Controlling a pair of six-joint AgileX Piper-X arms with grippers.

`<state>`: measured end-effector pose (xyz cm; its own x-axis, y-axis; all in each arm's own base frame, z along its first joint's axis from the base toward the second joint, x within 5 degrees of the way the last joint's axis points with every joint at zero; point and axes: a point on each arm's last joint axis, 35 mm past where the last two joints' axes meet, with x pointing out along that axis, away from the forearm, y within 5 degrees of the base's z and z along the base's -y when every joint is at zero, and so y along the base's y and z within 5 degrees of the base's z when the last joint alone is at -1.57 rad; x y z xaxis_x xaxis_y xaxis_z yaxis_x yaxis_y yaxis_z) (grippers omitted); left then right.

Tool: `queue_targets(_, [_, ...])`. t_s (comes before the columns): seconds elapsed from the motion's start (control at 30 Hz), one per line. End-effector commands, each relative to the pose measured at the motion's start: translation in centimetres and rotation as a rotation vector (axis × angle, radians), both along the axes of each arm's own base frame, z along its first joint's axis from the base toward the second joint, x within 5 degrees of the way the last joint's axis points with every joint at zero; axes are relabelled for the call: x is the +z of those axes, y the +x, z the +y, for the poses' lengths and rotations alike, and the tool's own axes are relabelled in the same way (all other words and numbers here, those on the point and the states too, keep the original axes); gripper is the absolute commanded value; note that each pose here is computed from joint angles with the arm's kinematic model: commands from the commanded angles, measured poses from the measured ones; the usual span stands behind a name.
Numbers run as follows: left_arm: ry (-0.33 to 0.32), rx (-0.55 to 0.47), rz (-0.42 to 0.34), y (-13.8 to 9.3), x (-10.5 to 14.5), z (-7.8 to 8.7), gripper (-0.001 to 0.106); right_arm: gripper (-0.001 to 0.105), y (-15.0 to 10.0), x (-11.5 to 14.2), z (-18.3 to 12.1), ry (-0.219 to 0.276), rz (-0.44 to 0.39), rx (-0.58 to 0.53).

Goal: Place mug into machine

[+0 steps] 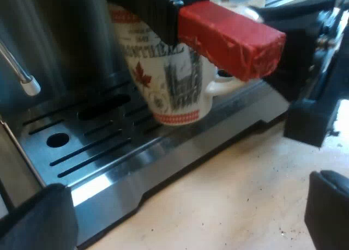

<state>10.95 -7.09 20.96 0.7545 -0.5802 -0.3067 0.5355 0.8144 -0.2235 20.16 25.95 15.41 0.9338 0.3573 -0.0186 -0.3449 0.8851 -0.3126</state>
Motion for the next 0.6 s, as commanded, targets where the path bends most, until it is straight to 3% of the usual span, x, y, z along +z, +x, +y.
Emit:
queue_targets(0.03, [-0.024,0.003,-0.011,0.0,0.4,-0.1,0.086,0.0,0.7,0.7,0.3,0.036,-0.03,0.007])
queue_targets(0.13, [-0.026,0.003,-0.014,0.0,0.4,-0.1,0.086,0.0,1.2,0.1,0.0,0.023,-0.014,-0.006])
queue_targets(0.3, [-0.026,0.003,-0.014,0.0,0.4,-0.1,0.086,0.0,1.8,-0.1,-0.4,0.053,0.008,-0.009])
queue_targets(0.6, [-0.026,0.003,-0.014,0.0,0.4,-0.1,0.086,0.0,1.8,-0.6,-0.2,0.055,0.049,0.066])
